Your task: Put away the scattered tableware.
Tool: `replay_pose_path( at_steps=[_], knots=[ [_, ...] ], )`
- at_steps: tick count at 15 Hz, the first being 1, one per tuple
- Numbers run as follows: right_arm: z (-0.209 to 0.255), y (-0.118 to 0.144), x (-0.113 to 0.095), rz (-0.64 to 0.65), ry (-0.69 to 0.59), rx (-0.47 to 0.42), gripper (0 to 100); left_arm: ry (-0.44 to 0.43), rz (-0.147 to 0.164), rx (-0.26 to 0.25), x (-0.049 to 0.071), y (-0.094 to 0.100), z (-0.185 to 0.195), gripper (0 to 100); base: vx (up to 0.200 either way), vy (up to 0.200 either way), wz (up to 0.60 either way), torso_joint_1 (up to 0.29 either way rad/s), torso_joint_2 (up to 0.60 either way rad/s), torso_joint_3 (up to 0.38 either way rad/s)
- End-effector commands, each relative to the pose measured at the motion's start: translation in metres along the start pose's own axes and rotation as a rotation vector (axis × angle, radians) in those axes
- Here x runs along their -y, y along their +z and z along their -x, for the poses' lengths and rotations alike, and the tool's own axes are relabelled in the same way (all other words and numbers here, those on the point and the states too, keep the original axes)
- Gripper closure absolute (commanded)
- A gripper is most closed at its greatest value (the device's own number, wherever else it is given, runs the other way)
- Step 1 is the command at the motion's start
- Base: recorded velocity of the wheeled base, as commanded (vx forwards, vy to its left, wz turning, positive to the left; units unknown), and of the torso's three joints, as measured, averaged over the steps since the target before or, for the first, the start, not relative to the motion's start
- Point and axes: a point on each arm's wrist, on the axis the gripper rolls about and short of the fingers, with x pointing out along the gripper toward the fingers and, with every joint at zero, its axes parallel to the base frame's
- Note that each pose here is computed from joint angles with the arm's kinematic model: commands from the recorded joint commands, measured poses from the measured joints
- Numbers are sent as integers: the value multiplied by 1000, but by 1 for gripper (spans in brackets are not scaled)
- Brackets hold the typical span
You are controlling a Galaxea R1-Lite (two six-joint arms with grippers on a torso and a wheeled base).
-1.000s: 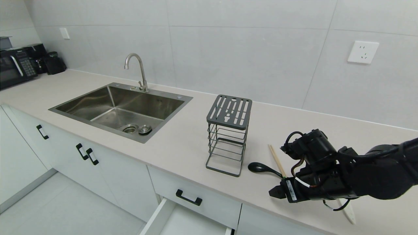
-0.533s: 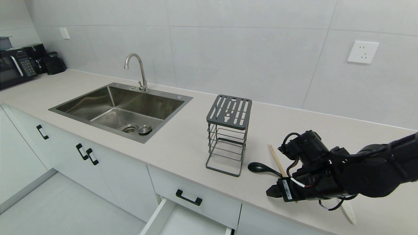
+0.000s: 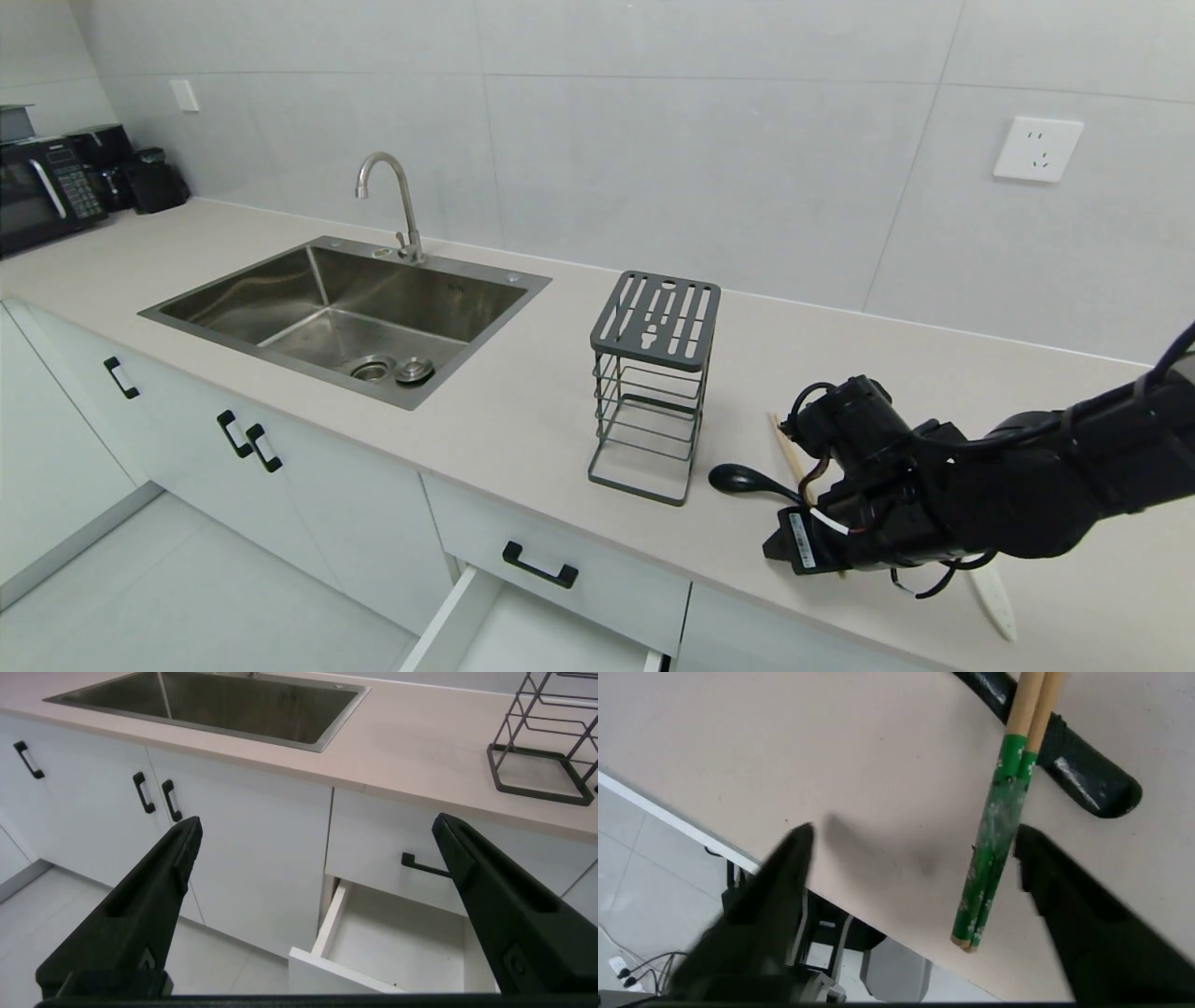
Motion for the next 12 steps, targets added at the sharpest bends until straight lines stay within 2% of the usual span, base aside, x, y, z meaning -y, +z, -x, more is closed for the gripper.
replay_pose_path(
  at_steps=[1, 6, 8, 12],
  knots=[
    [-5, 3, -2, -4, -1, -2, 100, 1, 1, -1, 0, 0, 0, 0, 0, 0, 0, 0, 0, 0],
    [-2, 7, 8, -44, -23, 14, 100, 0, 1, -1, 0, 0, 0, 0, 0, 0, 0, 0, 0, 0],
    [10, 9, 13, -59, -47, 59, 100, 0, 1, -1, 0, 0, 0, 0, 0, 0, 0, 0, 0, 0],
    [54, 6, 22, -82, -13, 169, 100, 0, 1, -1, 0, 0, 0, 0, 0, 0, 0, 0, 0, 0]
  ],
)
